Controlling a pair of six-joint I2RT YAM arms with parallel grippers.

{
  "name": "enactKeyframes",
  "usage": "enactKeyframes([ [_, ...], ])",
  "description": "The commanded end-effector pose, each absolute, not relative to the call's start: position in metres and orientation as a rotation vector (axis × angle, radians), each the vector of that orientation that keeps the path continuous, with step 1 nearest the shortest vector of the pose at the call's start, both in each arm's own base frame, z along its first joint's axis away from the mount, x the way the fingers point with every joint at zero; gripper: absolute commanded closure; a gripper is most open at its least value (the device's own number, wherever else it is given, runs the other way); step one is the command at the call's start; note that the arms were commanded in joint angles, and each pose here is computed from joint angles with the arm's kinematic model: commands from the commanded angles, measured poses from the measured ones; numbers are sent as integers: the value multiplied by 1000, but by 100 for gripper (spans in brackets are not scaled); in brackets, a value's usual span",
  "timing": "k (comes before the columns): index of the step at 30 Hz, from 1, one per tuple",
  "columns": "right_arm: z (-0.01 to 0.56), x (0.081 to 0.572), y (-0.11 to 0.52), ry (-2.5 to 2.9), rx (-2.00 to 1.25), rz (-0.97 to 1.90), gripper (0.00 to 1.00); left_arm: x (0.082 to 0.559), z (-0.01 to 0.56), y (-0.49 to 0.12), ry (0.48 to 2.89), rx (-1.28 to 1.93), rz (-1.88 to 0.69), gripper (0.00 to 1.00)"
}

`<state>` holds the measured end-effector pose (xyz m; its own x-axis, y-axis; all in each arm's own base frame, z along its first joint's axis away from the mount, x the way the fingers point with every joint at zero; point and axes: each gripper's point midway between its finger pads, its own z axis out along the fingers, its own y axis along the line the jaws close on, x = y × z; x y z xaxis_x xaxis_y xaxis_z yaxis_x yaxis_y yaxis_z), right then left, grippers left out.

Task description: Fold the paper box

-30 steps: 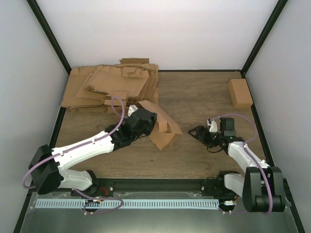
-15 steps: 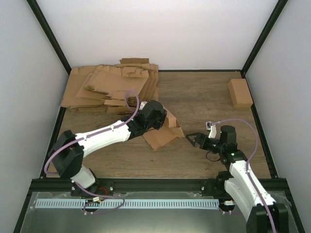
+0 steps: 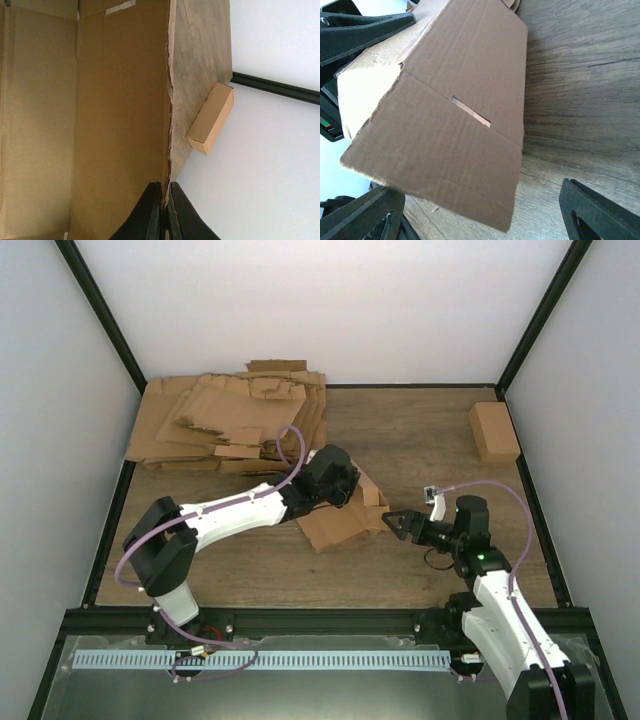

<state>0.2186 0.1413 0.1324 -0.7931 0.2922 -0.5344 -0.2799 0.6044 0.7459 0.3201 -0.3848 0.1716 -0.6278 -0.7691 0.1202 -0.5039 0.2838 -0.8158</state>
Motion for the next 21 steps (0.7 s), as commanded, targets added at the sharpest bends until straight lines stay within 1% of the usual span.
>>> enactKeyframes([
  [1,150,219,149,2139,-64,1212,13,318,178,-399,2270,-1138,-1319,96],
  [7,166,212,153,2056,-181,1209,10,314,174,-404,2280,-1142,-1317,96],
  [11,169,214,151,2041,-190,1184,10,312,175,-408,2283,-1132,-1321,96],
  [13,168,215,152,2042,-191,1191,11,311,175,-409,2286,-1131,-1323,96],
  [18,160,221,153,2097,-167,1199,18,309,176,-411,2288,-1125,-1331,96],
  [21,160,222,154,2111,-158,1209,19,307,175,-411,2289,-1123,-1332,96],
])
